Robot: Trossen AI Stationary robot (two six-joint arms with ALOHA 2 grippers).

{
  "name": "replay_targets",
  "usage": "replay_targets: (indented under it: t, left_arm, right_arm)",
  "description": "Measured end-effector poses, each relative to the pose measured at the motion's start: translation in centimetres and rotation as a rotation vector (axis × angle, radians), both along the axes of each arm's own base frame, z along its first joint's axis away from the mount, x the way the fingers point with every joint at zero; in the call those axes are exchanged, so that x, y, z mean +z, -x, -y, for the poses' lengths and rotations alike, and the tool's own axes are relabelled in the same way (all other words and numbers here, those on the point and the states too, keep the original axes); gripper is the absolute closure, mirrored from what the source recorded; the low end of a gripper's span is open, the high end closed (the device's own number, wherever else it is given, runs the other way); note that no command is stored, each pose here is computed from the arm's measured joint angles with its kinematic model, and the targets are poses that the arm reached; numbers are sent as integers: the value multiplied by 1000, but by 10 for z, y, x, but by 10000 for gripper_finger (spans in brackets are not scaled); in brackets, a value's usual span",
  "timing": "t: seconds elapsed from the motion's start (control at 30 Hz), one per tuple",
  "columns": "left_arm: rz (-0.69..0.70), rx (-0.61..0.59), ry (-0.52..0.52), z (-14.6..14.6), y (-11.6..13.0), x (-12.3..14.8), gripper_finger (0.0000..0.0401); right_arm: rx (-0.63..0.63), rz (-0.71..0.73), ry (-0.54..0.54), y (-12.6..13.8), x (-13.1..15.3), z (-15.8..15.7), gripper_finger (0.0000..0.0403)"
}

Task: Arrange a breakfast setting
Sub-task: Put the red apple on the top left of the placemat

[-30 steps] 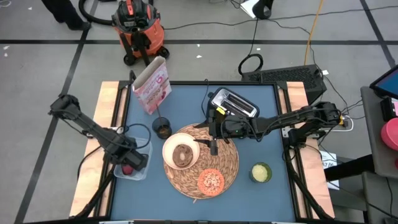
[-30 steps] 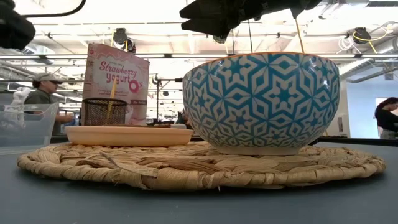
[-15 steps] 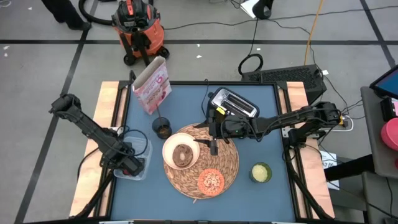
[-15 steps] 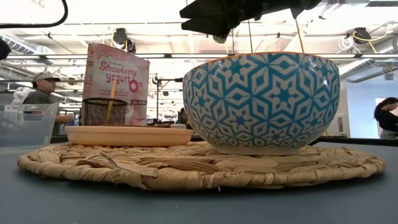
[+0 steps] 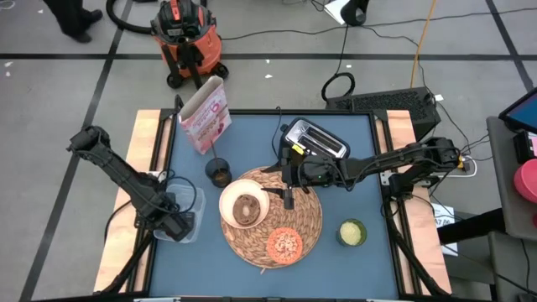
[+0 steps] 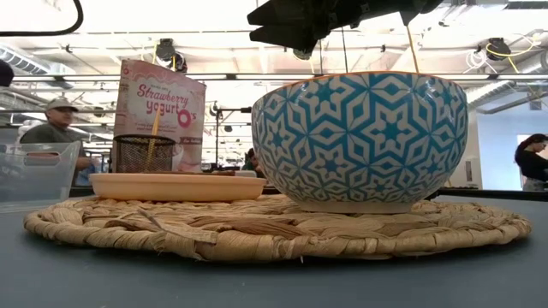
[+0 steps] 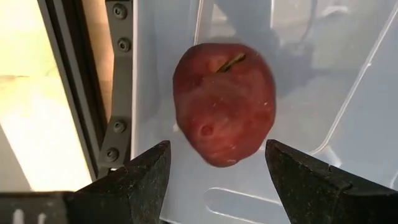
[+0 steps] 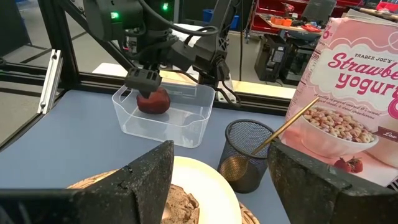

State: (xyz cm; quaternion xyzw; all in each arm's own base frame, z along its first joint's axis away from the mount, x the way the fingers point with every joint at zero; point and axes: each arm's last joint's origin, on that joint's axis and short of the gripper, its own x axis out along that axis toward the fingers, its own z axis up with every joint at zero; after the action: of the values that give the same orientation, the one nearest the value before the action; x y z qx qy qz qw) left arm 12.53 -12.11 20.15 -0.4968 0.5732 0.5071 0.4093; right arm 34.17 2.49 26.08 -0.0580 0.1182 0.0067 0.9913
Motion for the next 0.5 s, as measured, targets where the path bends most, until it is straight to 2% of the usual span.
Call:
replay_targets:
  t: [0.2,0.5]
  left_arm:
    - [24,19,-35,-1,-1,0,135]
    - [-29,4,-75,6,-9,-15,134]
  right_arm:
    - [0,0,0,0,0,0,156]
    - [0,0,0,0,0,0,156]
